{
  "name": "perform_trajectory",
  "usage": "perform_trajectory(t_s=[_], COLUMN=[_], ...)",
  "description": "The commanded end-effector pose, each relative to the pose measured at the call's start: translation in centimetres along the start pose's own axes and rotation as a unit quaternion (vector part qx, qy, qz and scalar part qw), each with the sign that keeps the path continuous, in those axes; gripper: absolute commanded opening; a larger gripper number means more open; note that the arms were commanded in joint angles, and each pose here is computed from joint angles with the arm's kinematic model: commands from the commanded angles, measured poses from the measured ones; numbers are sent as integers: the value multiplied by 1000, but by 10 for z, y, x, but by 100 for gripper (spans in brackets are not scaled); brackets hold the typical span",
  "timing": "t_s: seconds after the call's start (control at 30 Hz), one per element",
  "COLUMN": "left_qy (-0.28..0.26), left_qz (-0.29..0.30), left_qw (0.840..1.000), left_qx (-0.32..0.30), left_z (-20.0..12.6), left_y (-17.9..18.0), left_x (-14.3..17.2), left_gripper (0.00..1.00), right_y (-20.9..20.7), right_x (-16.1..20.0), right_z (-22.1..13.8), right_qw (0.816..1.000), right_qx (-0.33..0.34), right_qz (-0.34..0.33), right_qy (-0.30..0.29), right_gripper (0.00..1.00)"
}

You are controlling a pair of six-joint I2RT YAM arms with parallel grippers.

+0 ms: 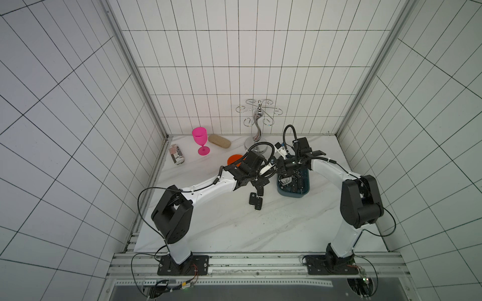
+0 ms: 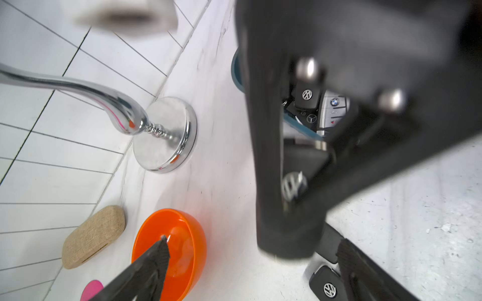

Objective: Place the car key into the storage box
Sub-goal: Place the car key in the storage box.

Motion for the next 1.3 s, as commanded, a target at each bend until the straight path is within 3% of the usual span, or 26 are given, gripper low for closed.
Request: perform_trajectory(t_s=[0.0, 0.17, 0.3, 0.47, 0.77, 1.27], left_qy=[-10, 12, -1, 45, 17, 19], left_qz=[-43, -25, 87, 173, 217, 256], left_qw=[999, 998, 987, 958, 932, 916], left_qx=[-21, 62, 138, 222, 288, 309], left_z=[-17, -29, -39, -31, -15, 21], left_y=[20, 8, -30, -62, -69, -68], left_x=[6, 33, 68, 106, 97, 90], left_gripper=[98, 98, 98, 98, 98, 98], right_y=[-30, -61, -66, -69, -75, -80], right_x=[-10, -5, 0, 2, 3, 1], right_z=[-31, -52, -57, -55, -53, -46], right_qw=[987, 967, 963, 963, 961, 965], right_qx=[157, 253, 267, 267, 276, 263], right_qz=[-34, -18, -15, -9, -7, 3], right_qy=[-22, -30, -28, -21, -11, -3], right_gripper=[2, 3, 4, 6, 7, 9])
Point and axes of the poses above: each gripper's point midway between its finger pads, its own z axis out along the fingers, its own y axis along the line the jaws close on, x = y × z, the point moved 7 cm from there along -z, back along the fingers, and after that the axes turned 10 degrees about z, right-handed, at the moved point
